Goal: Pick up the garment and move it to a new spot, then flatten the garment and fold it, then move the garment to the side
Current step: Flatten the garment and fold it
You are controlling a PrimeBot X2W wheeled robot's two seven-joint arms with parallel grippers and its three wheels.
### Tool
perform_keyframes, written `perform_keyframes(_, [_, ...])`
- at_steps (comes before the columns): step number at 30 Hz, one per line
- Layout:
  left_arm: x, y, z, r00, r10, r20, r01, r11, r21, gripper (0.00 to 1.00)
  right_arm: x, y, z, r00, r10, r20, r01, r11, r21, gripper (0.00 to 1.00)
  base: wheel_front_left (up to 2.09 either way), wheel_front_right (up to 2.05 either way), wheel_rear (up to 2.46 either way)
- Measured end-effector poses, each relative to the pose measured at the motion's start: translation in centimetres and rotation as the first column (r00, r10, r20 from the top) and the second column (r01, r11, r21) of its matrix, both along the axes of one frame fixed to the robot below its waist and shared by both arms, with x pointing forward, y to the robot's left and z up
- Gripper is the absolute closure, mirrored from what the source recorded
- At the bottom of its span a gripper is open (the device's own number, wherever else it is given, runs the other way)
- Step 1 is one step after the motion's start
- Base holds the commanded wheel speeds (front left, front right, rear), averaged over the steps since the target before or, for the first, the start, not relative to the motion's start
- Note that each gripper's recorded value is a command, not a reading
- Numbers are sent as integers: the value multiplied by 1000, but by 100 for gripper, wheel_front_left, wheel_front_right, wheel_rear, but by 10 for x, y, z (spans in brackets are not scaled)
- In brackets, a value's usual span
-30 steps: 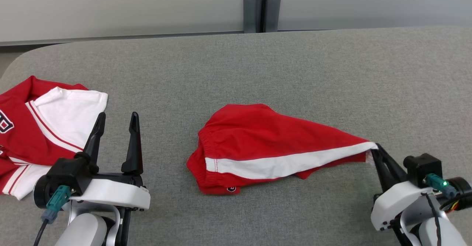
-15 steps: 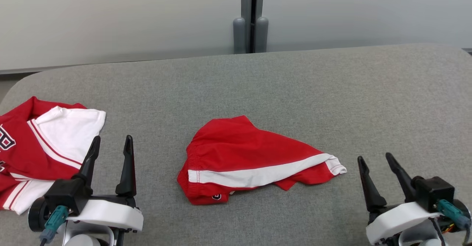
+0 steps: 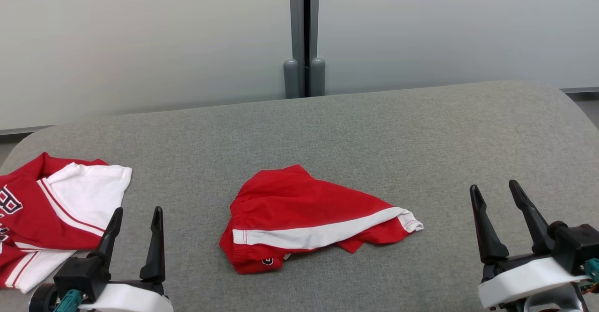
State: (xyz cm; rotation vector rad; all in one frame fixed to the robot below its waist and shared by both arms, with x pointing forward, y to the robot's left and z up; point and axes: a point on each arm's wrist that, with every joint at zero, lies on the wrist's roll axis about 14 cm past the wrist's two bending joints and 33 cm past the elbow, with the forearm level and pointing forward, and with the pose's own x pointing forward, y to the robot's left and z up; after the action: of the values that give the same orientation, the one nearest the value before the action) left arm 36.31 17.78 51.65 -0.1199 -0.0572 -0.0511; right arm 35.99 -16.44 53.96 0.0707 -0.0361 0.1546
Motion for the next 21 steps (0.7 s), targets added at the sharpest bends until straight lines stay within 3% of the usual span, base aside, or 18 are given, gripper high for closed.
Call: perform_keyframes(21, [-8,11,4,1000,-11,14,11,1000,-19,0,-9,11,-2,999,34,-20,-34,999,10,0,0,0,0])
